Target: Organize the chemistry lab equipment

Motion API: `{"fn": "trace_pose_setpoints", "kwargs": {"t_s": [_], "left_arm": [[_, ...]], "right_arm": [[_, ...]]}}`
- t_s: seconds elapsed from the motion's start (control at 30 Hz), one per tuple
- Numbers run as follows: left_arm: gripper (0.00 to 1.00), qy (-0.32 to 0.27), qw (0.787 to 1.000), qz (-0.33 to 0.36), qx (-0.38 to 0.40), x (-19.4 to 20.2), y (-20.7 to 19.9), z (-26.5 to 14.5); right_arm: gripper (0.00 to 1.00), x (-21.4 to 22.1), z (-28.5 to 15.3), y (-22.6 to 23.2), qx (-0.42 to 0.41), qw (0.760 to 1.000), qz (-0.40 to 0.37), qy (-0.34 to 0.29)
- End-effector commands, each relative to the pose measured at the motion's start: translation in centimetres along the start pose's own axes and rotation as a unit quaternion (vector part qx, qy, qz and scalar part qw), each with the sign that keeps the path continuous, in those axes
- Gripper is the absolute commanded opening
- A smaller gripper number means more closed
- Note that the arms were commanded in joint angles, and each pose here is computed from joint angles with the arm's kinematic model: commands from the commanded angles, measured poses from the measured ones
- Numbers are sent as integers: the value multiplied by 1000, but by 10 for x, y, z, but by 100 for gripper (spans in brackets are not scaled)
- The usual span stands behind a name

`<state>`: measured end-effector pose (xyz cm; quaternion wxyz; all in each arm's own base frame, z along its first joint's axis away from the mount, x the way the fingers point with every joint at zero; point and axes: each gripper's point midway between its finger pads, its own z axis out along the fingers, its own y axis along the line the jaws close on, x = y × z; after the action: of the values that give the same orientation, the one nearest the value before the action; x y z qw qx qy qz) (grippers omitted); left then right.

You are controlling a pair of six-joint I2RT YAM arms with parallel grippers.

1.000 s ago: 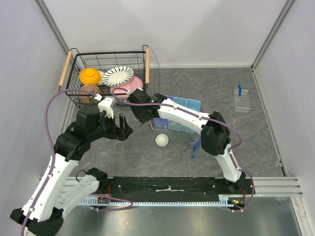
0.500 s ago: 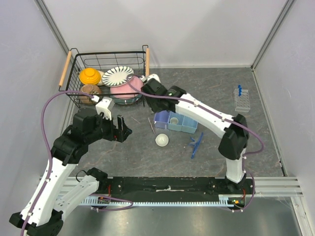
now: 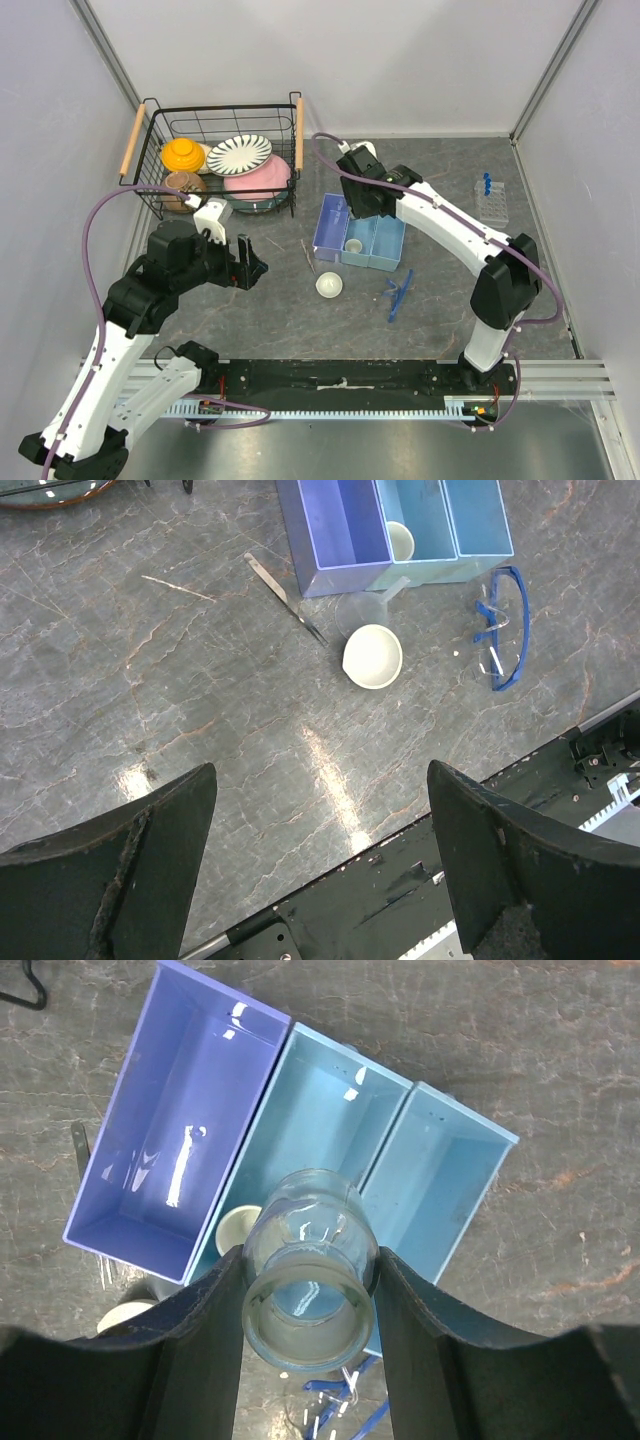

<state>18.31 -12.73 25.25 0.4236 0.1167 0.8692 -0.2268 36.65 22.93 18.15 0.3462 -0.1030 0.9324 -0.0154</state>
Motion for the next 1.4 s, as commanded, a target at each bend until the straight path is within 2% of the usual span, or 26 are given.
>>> {"fn": "trace_pose_setpoints", "kwargs": {"t_s": [0.0, 0.67, 1.1, 1.37], "left_arm": [[92, -22, 1000, -1, 10, -13, -7, -12], [92, -26, 998, 19, 54, -2, -19, -20], [92, -17, 998, 17, 65, 7, -21, -18], [92, -11, 998, 15, 59, 6, -19, -14]], "right_arm": [[29, -11, 15, 9, -35, 999, -25, -16], [27, 7, 72, 12, -97, 978, -182, 32], [27, 22, 112, 8, -126, 977, -160, 55], [34, 35, 120, 10, -158, 974, -150, 57]]}}
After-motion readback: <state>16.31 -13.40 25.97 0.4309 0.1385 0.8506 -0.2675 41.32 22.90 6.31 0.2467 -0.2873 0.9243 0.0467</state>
